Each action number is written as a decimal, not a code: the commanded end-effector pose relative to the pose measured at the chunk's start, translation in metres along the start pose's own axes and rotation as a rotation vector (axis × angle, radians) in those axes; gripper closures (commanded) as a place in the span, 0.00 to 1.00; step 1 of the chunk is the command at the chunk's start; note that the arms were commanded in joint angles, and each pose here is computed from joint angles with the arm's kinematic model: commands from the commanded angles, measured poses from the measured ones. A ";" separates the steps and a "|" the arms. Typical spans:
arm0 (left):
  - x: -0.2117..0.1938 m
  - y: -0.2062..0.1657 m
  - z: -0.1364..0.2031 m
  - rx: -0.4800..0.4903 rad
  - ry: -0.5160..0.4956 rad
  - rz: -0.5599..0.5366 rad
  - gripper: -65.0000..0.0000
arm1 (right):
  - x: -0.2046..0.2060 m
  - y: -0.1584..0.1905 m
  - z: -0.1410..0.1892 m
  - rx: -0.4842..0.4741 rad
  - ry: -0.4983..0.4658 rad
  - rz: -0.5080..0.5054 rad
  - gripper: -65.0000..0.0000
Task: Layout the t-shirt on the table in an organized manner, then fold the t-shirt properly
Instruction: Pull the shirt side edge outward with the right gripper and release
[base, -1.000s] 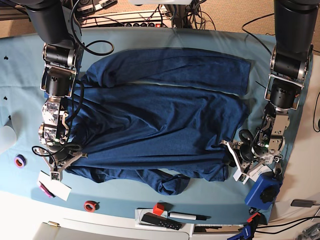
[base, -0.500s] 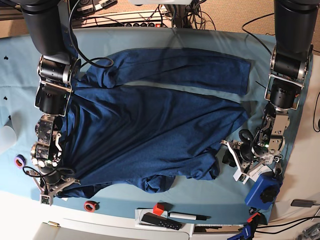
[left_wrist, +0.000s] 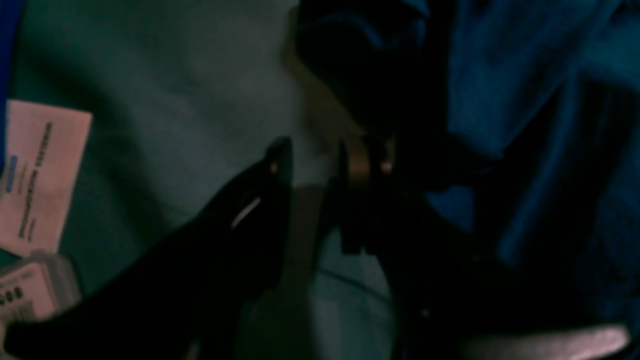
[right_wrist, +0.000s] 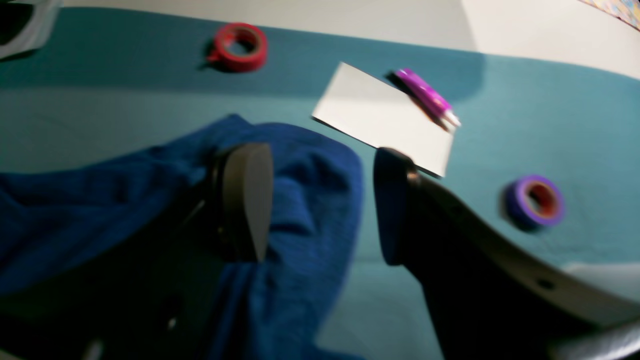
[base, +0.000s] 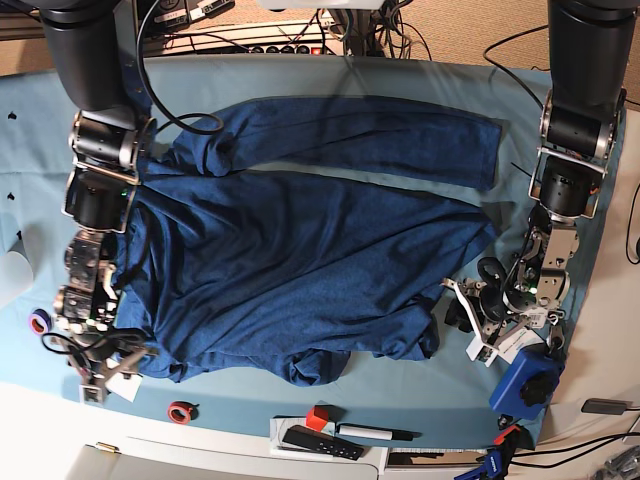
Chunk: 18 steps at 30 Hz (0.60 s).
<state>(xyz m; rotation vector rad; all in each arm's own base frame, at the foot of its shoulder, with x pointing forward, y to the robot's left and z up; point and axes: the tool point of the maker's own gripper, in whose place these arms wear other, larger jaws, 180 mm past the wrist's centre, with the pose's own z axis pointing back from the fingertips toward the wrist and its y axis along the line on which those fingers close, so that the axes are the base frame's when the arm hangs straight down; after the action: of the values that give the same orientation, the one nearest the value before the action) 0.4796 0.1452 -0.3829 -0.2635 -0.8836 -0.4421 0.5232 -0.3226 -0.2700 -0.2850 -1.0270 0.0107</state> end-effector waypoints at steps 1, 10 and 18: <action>0.031 0.006 0.004 0.006 -0.072 -0.012 0.73 | 0.030 -0.019 0.006 -0.029 -0.065 -0.020 0.50; 0.032 0.001 0.001 -0.003 -0.076 -0.009 0.73 | -0.026 0.001 0.016 0.241 0.105 -0.085 0.50; 0.036 -0.008 -0.003 -0.019 -0.088 -0.006 0.73 | -0.102 0.000 0.023 0.238 0.240 -0.106 0.50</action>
<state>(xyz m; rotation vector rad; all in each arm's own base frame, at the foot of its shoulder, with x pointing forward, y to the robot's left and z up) 0.4806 0.1275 -0.3821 -0.2943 -0.8928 -0.4474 0.4352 -0.3212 -0.3726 0.0017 -0.7158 0.0088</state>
